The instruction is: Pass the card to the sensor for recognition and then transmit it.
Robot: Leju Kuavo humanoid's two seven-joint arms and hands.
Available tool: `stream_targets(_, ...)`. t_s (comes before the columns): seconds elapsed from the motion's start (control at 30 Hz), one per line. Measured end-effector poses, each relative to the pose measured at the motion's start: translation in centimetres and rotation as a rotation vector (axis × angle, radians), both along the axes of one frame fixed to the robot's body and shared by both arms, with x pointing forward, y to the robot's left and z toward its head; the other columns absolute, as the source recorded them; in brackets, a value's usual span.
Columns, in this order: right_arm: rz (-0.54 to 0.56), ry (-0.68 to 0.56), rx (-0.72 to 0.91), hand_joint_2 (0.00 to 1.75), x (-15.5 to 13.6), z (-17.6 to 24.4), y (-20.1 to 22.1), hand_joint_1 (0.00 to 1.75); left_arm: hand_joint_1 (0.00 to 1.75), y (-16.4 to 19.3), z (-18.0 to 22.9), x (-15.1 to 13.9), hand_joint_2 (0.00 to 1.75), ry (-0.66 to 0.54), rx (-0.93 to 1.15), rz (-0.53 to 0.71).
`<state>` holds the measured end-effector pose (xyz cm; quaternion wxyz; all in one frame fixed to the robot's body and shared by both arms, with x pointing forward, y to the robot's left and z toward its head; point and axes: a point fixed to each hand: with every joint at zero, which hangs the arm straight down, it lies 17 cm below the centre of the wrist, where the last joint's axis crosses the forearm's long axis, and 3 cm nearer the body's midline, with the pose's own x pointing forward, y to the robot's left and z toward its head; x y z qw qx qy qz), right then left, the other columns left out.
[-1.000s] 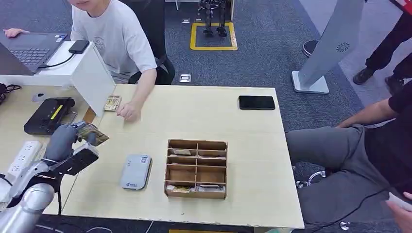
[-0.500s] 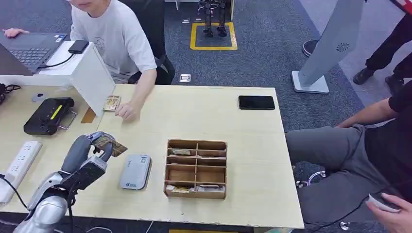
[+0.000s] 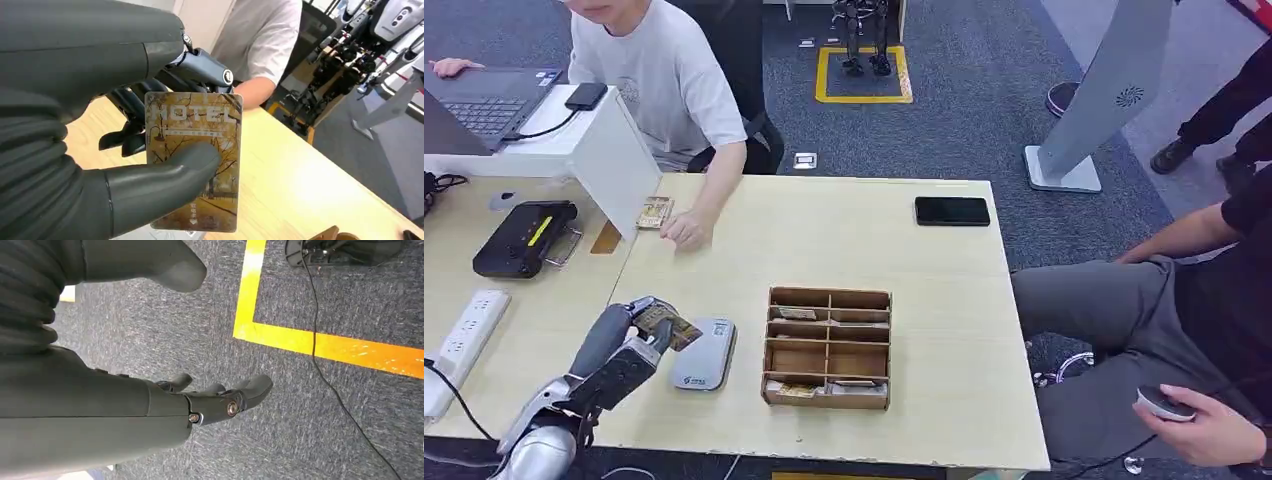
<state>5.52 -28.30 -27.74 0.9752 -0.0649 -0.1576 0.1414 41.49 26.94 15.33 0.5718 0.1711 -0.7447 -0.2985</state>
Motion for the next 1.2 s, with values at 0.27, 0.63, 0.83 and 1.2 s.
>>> stream_targets(0.27, 0.000, 0.001, 0.000, 1.75, 0.0, 0.0, -0.1, 0.00, 1.75, 0.0, -0.3, -0.1, 1.75, 0.003, 0.010, 0.014)
stream_targets(0.63, 0.025, -0.006, -0.014, 1.75, 0.3, 0.2, 0.5, 0.00, 1.75, -0.5, -1.0, 2.7, 1.75, 0.018, -0.160, 0.203)
stream_targets(0.83, 0.026, -0.008, -0.019, 1.75, 0.4, 0.2, 0.4, 0.00, 1.75, -0.6, -1.7, 2.9, 1.75, 0.035, -0.167, 0.208)
stream_targets(1.2, 0.034, 0.006, -0.043, 1.75, 0.2, 0.0, 0.7, 0.00, 1.75, 0.3, -0.3, 4.4, 1.75, -0.024, -0.217, 0.267)
